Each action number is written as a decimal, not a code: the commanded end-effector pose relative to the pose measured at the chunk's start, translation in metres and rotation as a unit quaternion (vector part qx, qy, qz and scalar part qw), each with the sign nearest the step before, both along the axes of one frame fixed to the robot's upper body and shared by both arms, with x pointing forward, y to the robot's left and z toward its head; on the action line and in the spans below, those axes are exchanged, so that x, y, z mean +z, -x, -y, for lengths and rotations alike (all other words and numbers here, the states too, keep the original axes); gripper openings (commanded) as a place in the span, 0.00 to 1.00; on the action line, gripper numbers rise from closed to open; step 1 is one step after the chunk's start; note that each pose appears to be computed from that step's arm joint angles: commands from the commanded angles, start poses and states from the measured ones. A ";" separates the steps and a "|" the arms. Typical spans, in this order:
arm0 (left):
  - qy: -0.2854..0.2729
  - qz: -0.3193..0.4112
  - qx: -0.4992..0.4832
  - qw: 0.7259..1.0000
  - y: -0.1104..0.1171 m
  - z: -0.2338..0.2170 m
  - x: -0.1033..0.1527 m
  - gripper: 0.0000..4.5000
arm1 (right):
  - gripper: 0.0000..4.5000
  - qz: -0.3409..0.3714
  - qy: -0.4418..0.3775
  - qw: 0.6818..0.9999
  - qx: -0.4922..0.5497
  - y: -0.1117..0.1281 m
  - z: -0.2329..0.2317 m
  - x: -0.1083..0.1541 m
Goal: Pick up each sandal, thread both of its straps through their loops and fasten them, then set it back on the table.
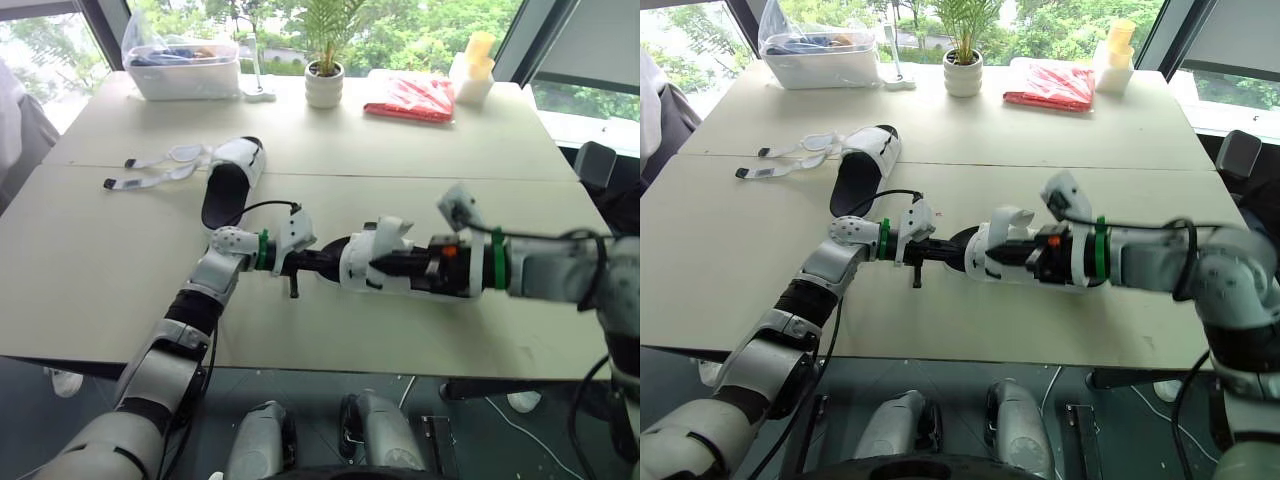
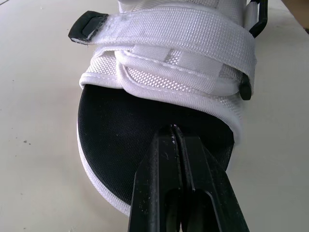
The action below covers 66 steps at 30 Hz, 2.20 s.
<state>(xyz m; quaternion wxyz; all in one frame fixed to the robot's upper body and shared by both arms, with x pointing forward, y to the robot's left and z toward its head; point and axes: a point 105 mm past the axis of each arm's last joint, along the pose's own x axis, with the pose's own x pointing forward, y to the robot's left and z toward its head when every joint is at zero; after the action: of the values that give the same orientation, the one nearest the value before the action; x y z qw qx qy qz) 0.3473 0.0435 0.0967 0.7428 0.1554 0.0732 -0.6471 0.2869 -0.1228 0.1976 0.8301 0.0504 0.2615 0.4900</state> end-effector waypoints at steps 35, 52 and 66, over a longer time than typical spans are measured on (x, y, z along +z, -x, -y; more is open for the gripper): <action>-0.017 -0.003 0.028 0.999 0.001 -0.012 -0.010 0.00 | 0.01 -0.112 0.055 0.992 -0.026 -0.043 0.026 -0.031; -0.018 -0.004 0.030 0.999 0.003 -0.014 -0.009 0.00 | 0.01 -0.009 0.106 0.993 0.055 -0.029 0.024 -0.028; -0.019 -0.002 0.029 0.999 0.001 -0.014 -0.008 0.00 | 0.01 0.038 0.076 0.990 0.115 -0.021 0.001 -0.017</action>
<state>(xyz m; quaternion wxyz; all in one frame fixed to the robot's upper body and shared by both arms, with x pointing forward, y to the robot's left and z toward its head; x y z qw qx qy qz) 0.3451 0.0495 0.0969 0.7551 0.1603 0.0709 -0.6317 0.3135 -0.1298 0.1728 0.7868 -0.0620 0.2887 0.5419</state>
